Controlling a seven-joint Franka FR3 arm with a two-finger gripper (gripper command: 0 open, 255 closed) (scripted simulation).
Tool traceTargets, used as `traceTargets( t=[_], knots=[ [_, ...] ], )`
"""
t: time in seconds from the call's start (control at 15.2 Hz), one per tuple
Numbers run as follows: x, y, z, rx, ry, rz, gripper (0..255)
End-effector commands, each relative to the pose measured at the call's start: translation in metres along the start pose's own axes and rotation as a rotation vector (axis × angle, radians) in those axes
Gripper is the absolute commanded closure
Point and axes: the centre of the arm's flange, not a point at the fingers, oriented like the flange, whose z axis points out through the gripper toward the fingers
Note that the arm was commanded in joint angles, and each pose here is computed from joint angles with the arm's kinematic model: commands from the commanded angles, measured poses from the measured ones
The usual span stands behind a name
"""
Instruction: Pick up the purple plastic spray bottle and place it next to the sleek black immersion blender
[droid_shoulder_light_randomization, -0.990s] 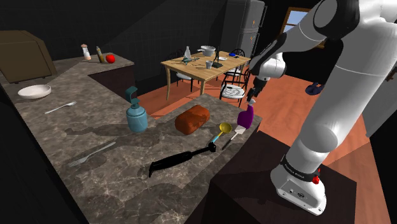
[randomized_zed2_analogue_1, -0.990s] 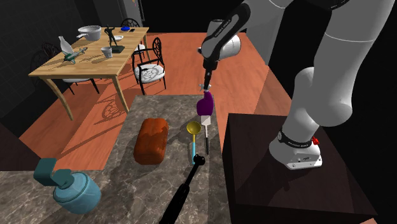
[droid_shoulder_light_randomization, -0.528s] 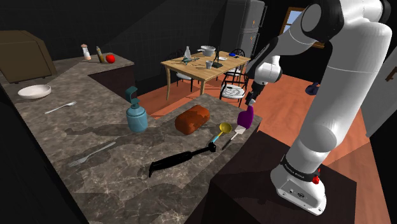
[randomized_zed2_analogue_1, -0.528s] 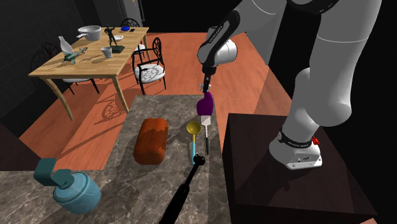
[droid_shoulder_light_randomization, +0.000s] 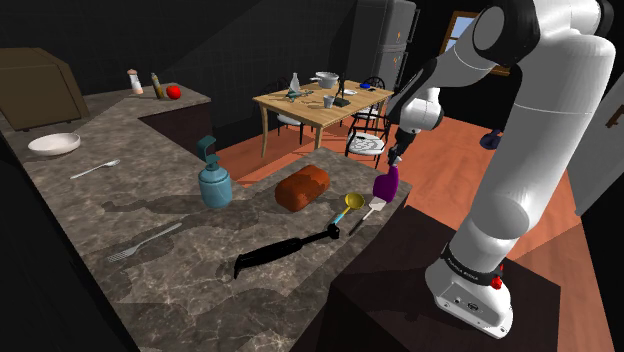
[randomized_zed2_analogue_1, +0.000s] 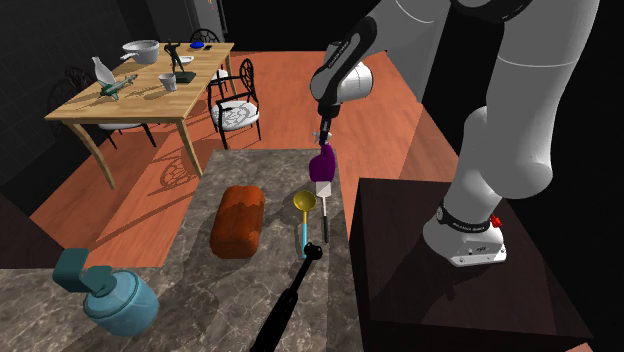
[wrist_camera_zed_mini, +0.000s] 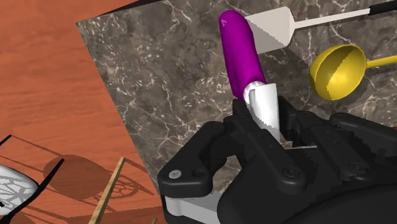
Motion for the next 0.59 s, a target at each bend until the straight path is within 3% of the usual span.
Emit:
traceTargets(
  t=[0.0, 0.53],
  knots=[
    [0.0, 0.0, 0.0, 0.0, 0.0, 0.0, 255],
    [0.001, 0.0, -0.01, 0.0, 0.0, 0.0, 255]
  ],
)
